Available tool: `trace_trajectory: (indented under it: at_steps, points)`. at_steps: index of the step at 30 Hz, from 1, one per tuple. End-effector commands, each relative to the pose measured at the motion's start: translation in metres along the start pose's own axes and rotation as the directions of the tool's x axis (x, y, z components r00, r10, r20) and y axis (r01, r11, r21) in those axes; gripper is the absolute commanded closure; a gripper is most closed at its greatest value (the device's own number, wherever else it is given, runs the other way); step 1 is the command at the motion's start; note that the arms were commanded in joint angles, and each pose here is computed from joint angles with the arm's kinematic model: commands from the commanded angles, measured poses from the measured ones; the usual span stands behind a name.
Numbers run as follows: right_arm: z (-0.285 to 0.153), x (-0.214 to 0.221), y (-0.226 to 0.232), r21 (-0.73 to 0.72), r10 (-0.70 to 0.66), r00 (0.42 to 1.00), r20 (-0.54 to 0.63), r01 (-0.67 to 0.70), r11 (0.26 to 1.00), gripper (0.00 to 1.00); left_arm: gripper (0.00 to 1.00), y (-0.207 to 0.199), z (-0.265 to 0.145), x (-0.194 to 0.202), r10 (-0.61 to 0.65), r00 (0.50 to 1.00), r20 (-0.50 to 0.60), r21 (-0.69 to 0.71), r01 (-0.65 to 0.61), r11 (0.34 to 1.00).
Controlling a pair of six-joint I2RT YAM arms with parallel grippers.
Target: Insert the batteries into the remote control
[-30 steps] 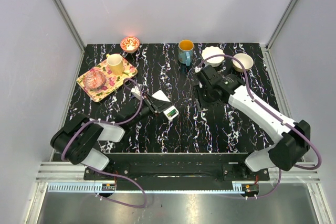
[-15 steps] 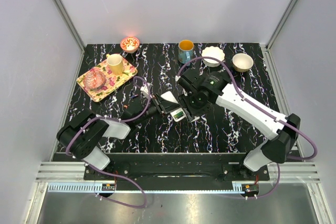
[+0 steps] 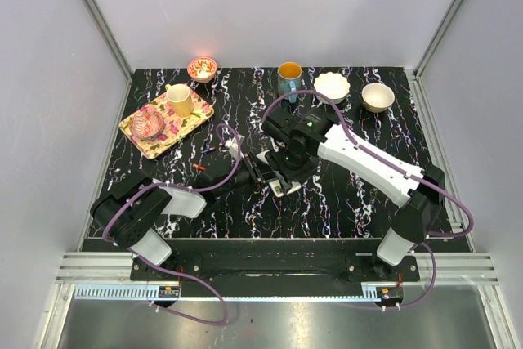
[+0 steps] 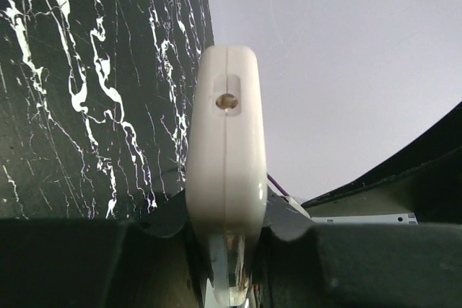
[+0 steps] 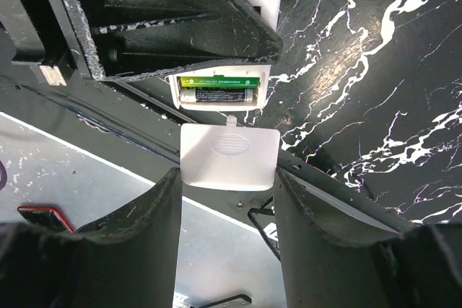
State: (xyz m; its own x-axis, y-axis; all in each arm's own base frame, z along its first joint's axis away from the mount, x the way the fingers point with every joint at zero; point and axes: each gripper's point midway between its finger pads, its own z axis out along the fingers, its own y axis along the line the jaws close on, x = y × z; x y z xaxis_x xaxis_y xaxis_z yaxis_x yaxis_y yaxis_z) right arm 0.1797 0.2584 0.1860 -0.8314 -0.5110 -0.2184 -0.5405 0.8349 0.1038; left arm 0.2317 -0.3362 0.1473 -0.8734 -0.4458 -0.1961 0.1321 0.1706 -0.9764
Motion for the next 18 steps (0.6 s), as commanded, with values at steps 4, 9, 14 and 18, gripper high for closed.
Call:
trace_trajectory:
  at_steps: [4,9,14,18]
  points:
    - [-0.003,-0.004,0.015,-0.052,-0.021,1.0,-0.008,0.021,0.998,1.0,1.0,-0.024,0.004,-0.013,0.03,0.997,0.065,0.071,-0.035,0.997]
    - [0.001,-0.004,0.015,-0.047,-0.017,1.0,-0.016,0.016,0.999,1.0,1.0,-0.028,0.003,-0.016,0.028,0.996,0.084,0.086,-0.035,0.996]
    - [0.006,-0.006,0.014,-0.033,-0.01,1.0,-0.012,0.01,0.999,1.0,1.0,-0.031,0.001,-0.016,0.033,0.995,0.089,0.094,-0.042,0.995]
    - [0.008,-0.01,0.015,-0.035,0.002,1.0,0.004,-0.002,0.999,1.0,1.0,-0.034,0.0,-0.016,0.037,0.995,0.093,0.1,-0.046,0.994]
